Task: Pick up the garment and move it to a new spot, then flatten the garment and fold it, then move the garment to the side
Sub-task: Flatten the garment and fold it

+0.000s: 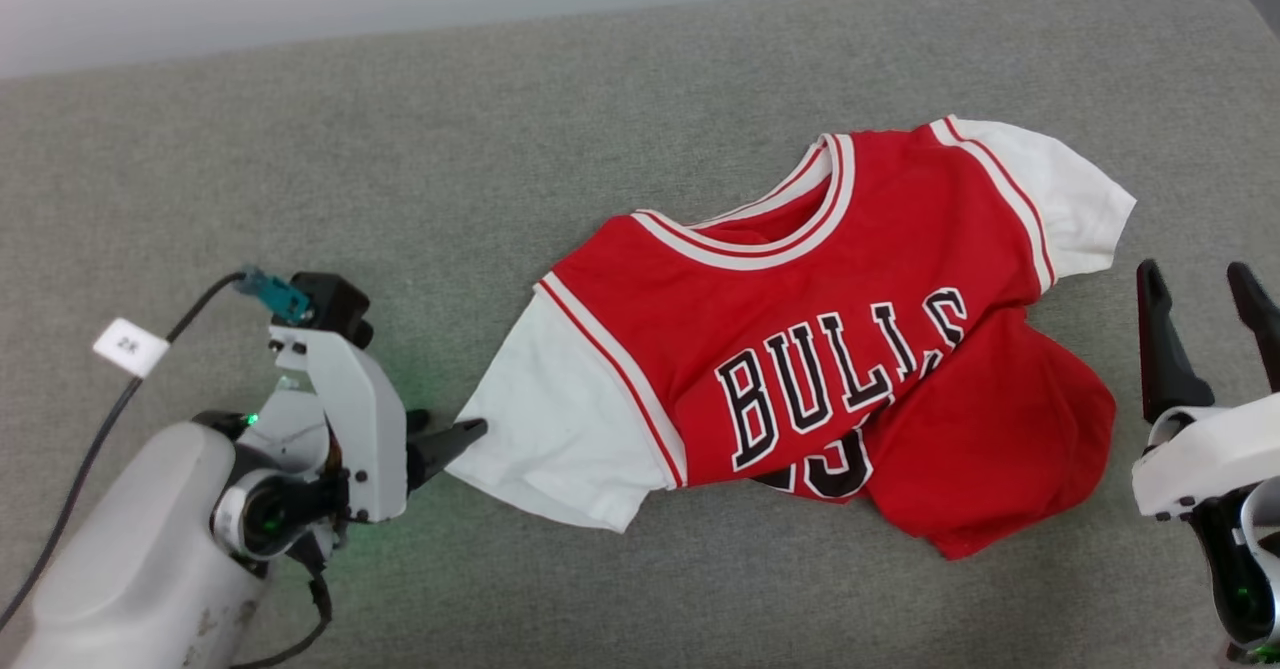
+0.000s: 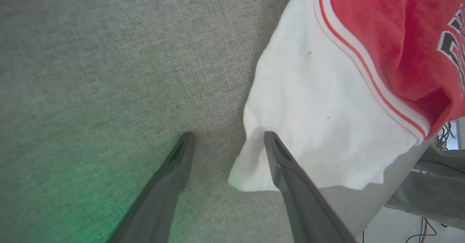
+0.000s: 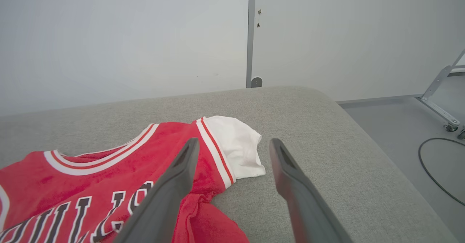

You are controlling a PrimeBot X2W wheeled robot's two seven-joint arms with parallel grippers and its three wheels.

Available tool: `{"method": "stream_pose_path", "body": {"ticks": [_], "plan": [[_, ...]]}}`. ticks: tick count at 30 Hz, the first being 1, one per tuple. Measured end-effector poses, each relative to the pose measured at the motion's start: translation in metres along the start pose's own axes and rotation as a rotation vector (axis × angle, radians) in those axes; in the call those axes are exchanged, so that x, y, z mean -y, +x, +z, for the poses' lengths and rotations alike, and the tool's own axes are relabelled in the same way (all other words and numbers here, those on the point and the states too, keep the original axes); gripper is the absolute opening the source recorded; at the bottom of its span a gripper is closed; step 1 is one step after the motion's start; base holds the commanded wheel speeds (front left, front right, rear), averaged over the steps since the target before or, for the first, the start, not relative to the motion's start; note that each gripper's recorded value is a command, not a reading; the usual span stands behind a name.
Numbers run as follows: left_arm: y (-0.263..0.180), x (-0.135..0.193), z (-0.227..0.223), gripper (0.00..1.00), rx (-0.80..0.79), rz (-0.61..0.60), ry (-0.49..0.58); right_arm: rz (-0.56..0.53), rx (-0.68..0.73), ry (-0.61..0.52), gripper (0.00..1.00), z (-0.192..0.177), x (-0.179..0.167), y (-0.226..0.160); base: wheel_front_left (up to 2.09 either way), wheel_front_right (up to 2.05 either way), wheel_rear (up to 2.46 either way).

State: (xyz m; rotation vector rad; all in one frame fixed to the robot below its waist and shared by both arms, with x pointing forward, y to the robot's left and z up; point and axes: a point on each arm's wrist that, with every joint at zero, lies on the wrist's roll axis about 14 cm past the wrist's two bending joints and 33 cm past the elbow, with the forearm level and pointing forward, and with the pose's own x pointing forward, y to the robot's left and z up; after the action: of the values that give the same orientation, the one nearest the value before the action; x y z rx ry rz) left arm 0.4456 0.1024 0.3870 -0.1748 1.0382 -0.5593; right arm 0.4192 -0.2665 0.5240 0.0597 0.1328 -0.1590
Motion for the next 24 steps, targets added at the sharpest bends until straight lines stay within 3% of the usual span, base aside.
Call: {"method": "stream_pose_path", "body": {"ticks": [12, 13, 14, 15, 24], "plan": [[0.003, 0.013, -0.014, 1.0, -0.111, -0.042, -0.136, 0.023, 0.007, -0.003, 1.0, 0.006, -0.009, 0.009, 0.0, 0.0, 0.0], [0.003, 0.015, -0.017, 0.6, -0.127, -0.048, -0.144, 0.025, 0.007, -0.004, 1.0, 0.007, -0.01, 0.01, 0.0, 0.0, 0.0], [0.003, 0.018, -0.02, 0.13, -0.144, -0.057, -0.15, 0.027, 0.012, -0.004, 1.0, 0.009, -0.011, 0.011, 0.0, 0.0, 0.0], [0.004, 0.018, -0.021, 0.0, -0.145, -0.059, -0.168, 0.029, 0.011, -0.004, 1.0, 0.01, -0.012, 0.012, 0.0, 0.0, 0.0], [0.006, 0.024, -0.031, 0.0, -0.183, -0.092, -0.211, 0.057, -0.009, -0.014, 1.0, 0.013, -0.019, 0.026, 0.0, 0.0, 0.0]]}}
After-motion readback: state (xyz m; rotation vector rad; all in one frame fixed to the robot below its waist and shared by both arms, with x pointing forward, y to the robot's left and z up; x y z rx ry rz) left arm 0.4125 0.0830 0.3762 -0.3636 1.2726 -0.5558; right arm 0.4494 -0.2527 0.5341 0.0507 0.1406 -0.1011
